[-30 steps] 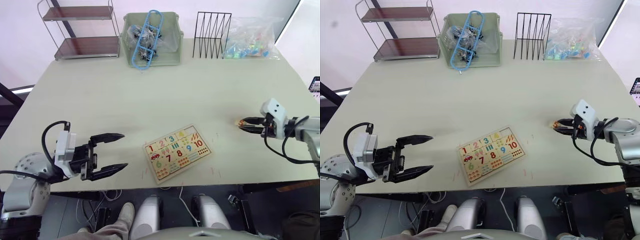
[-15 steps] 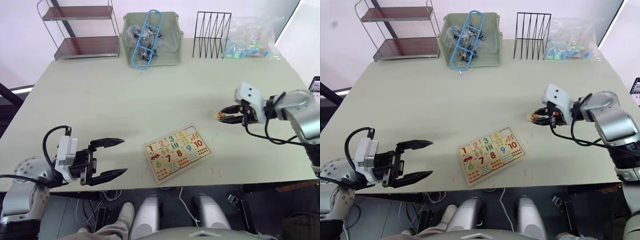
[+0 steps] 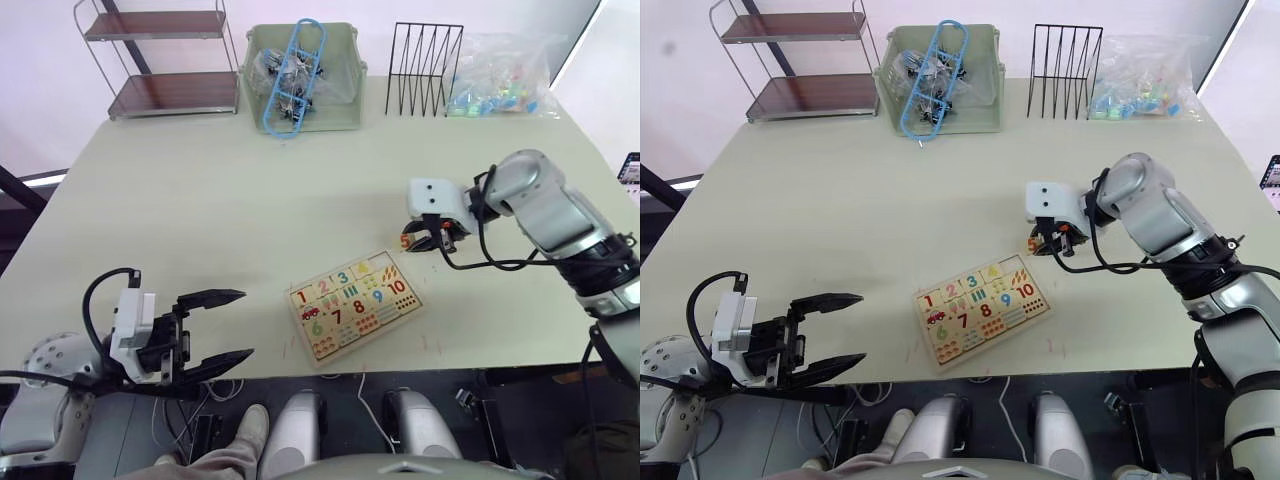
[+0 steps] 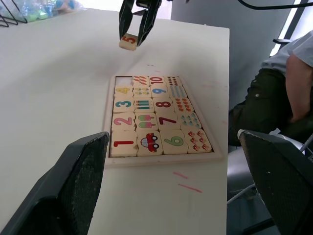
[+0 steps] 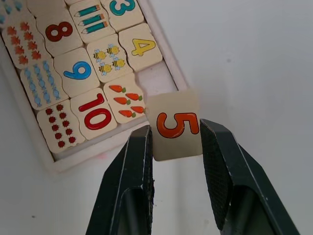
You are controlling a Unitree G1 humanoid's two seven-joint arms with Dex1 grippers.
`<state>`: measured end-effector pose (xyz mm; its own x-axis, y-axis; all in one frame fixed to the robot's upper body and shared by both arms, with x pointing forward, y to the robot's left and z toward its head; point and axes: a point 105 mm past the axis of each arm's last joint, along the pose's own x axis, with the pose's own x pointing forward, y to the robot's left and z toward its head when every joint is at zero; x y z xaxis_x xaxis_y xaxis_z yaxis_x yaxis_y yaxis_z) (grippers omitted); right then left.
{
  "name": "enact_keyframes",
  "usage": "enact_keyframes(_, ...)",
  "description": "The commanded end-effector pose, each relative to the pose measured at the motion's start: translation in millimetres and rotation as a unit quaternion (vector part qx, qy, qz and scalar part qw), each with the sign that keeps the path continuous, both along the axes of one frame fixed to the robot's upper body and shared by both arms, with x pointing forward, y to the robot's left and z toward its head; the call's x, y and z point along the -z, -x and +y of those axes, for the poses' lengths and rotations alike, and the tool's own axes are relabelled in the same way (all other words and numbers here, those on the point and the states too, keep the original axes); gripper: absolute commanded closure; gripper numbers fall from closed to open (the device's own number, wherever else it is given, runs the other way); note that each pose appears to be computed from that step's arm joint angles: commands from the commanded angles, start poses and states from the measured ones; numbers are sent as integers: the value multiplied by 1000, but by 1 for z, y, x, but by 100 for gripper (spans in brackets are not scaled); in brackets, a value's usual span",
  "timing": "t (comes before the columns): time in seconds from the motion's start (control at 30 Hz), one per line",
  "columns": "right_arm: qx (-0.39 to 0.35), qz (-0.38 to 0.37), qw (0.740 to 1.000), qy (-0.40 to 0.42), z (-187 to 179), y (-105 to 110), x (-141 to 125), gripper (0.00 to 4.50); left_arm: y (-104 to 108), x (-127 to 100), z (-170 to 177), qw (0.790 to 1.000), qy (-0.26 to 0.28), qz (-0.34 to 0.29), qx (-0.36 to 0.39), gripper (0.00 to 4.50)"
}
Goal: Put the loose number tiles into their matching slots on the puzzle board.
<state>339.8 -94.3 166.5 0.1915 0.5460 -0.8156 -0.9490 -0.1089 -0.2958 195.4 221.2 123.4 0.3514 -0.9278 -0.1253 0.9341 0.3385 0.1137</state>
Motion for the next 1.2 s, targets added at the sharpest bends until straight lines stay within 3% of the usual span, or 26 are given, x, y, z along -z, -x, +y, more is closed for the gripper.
enact_keyframes(0.03, -33, -22, 999, 29, 8, -2, -6, 368, 1, -10, 0, 1000, -5, -30, -5, 0)
enact_keyframes(0.53, -87, -50, 992, 79, 45, -14, 1, 368, 5, -7, -2, 1000, -6, -27, -12, 0)
enact_keyframes(1.2, -100, -38, 988, 107, 48, -11, 16, 368, 5, -5, -3, 1000, -7, -26, -12, 0)
